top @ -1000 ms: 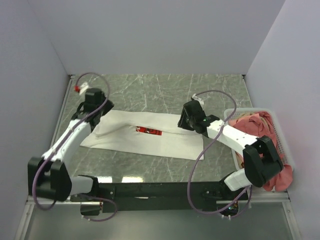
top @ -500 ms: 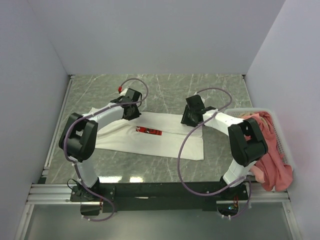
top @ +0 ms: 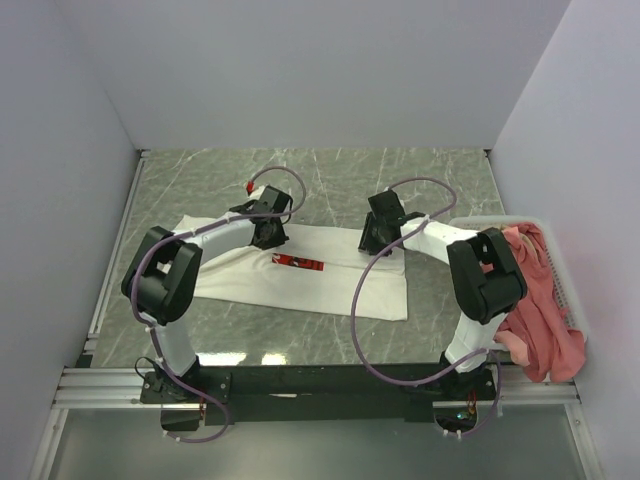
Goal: Fold and stack the t-shirts
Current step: Fold the tshirt
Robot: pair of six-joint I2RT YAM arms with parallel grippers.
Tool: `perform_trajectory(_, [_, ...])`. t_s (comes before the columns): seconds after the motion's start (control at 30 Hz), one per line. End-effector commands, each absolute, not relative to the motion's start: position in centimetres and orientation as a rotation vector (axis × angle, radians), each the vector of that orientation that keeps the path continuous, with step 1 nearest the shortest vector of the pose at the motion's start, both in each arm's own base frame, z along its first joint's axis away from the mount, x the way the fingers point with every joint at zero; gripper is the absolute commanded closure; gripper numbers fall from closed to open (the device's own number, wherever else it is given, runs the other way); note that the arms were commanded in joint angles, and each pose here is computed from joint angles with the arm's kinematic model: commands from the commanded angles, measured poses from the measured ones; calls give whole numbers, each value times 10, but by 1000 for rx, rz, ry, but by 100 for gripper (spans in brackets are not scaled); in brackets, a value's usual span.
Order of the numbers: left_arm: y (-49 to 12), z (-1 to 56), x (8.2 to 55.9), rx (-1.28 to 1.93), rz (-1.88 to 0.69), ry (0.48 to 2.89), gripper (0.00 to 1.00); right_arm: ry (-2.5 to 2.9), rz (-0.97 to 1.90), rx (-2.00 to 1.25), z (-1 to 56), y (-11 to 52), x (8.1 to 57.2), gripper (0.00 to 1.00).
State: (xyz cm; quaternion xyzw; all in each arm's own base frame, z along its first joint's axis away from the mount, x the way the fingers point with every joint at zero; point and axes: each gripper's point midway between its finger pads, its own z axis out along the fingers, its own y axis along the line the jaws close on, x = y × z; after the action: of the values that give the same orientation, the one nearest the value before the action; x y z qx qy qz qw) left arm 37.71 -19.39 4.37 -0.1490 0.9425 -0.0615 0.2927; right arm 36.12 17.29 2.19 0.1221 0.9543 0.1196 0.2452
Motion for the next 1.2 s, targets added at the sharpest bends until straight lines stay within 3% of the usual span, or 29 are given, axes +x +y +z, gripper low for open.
perform_trajectory(0.0, [-197,55,385,-378,-180,2472,87,2569,358,323,30,179,377,57])
perform_trajectory(0.37, [-192,59,409,-352,-9,2492,86,2594,337,324,20,175,376,57])
perform_trajectory(0.63, [-190,38,382,-353,-69,2547,91,2605,328,325,18,176,381,57])
perform_trajectory(1.17, [-194,61,363,-324,-213,2502,93,2626,313,339,8,174,382,57])
